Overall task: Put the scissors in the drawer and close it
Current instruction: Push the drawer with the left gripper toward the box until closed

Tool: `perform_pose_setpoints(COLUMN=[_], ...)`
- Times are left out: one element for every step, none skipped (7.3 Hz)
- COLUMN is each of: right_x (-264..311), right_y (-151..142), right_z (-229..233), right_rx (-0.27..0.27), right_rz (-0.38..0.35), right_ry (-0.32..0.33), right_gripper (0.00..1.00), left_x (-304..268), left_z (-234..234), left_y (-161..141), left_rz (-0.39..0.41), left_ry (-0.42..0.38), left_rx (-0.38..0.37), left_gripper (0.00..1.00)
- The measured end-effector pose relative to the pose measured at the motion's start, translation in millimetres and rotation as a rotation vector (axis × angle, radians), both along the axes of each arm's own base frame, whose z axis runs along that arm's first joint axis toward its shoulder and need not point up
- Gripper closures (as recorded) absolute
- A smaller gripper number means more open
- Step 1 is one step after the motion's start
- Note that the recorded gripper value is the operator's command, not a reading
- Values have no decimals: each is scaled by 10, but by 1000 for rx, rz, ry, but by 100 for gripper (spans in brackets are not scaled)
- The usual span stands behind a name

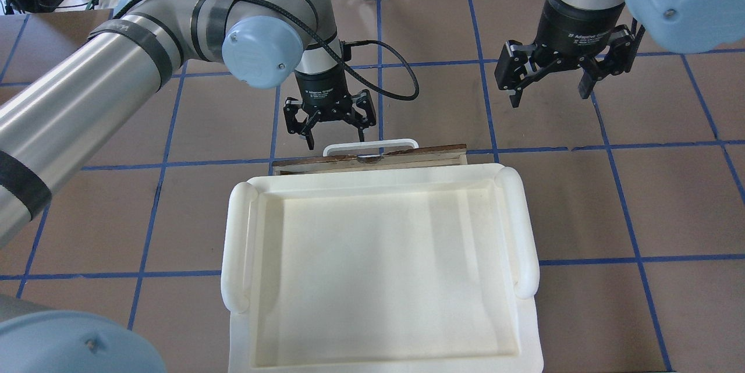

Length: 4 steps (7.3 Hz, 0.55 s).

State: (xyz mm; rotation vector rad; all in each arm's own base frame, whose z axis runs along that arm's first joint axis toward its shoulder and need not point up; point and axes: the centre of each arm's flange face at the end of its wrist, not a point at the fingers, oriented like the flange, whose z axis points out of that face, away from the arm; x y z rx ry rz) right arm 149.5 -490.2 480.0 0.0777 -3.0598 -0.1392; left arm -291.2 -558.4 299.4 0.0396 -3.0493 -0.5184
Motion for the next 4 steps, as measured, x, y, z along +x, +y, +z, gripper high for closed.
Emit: perform_pose_setpoints(right_x=[0, 1, 1, 1], right_y=[-1, -2, -3, -3], right_z=[-1, 0, 1, 1], right_rx=[-1, -2, -3, -3], right_rz=[2, 2, 2, 3], right_ry=[-1, -1, -1, -1], right_gripper=[0, 0, 0, 0], left_x=[6, 9, 13, 21], left_z=[17, 20, -6, -55], left_y=[37, 67, 105, 153], left_rz=[0, 0, 1, 1], left_ry=[-3, -6, -10, -14], left_rx=[13, 25, 40, 57], left_gripper=[0, 0, 0, 0])
